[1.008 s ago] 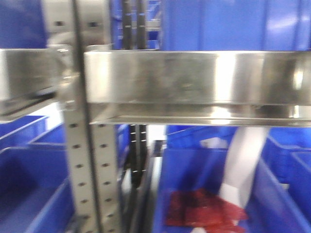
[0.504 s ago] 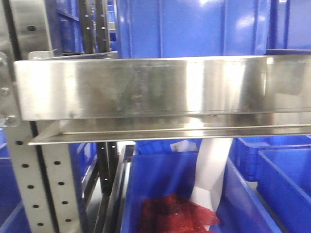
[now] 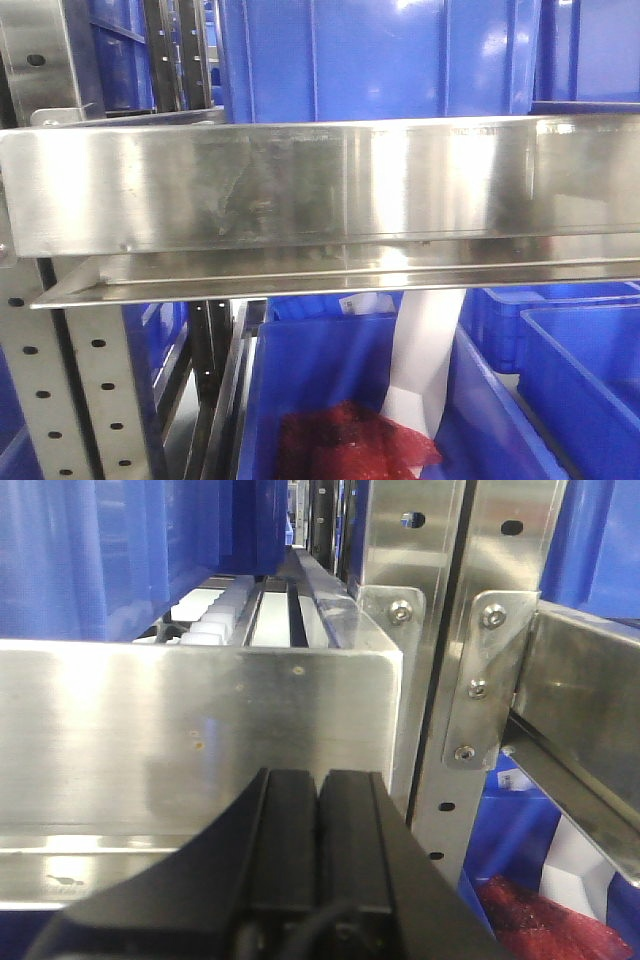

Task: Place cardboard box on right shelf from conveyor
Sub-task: 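Turn to face the shelf roller lane, box held in right gripper, then raise the held box above the shelf edge with the right gripper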

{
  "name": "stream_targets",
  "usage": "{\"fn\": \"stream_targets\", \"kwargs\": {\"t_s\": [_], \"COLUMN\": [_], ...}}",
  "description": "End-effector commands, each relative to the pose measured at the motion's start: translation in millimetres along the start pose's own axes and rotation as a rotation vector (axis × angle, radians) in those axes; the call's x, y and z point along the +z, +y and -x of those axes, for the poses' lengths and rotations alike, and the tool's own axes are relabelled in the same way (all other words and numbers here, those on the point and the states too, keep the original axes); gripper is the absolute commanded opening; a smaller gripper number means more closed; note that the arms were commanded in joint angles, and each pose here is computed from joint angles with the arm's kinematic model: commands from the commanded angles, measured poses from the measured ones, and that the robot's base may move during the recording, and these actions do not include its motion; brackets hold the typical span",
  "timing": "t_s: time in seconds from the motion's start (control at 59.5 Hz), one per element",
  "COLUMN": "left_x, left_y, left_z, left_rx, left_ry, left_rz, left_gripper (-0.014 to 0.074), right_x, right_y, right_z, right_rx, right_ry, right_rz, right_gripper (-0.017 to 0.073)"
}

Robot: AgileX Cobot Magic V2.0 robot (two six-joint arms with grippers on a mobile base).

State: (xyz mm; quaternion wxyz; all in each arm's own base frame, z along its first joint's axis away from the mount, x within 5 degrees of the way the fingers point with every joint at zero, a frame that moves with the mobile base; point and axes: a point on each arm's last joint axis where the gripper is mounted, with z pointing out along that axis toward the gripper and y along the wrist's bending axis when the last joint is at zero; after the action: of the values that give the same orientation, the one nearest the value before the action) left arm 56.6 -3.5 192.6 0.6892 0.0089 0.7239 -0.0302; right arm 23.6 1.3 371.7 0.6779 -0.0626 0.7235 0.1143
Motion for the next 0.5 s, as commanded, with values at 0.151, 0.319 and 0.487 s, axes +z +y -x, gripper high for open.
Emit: {"fn": "stream_targets", "kwargs": {"t_s": [0.151, 0.319, 0.487], "left_x": [-0.9, -0.9, -0.9], "left_y": [0.3, 0.3, 0.3], "left_z": [5.4, 5.4, 5.4], "left_rx": [-0.006, -0.006, -0.006], "left_ry": [-0.091, -0.091, -0.091], "left_rz": [0.001, 0.001, 0.001], "left_gripper": [-0.0116, -0.0116, -0.0116], "right_x": [-1.0, -1.0, -1.0], "right_y": [1.9, 1.9, 1.9], "right_z": [16.3, 16.4, 16.4], "right_rx": [-0.013, -0.013, -0.013], "right_ry": [-0.113, -0.114, -0.114], "right_rz": [0.012, 0.013, 0.013], "right_gripper": [0.0144, 0.0144, 0.0144]}}
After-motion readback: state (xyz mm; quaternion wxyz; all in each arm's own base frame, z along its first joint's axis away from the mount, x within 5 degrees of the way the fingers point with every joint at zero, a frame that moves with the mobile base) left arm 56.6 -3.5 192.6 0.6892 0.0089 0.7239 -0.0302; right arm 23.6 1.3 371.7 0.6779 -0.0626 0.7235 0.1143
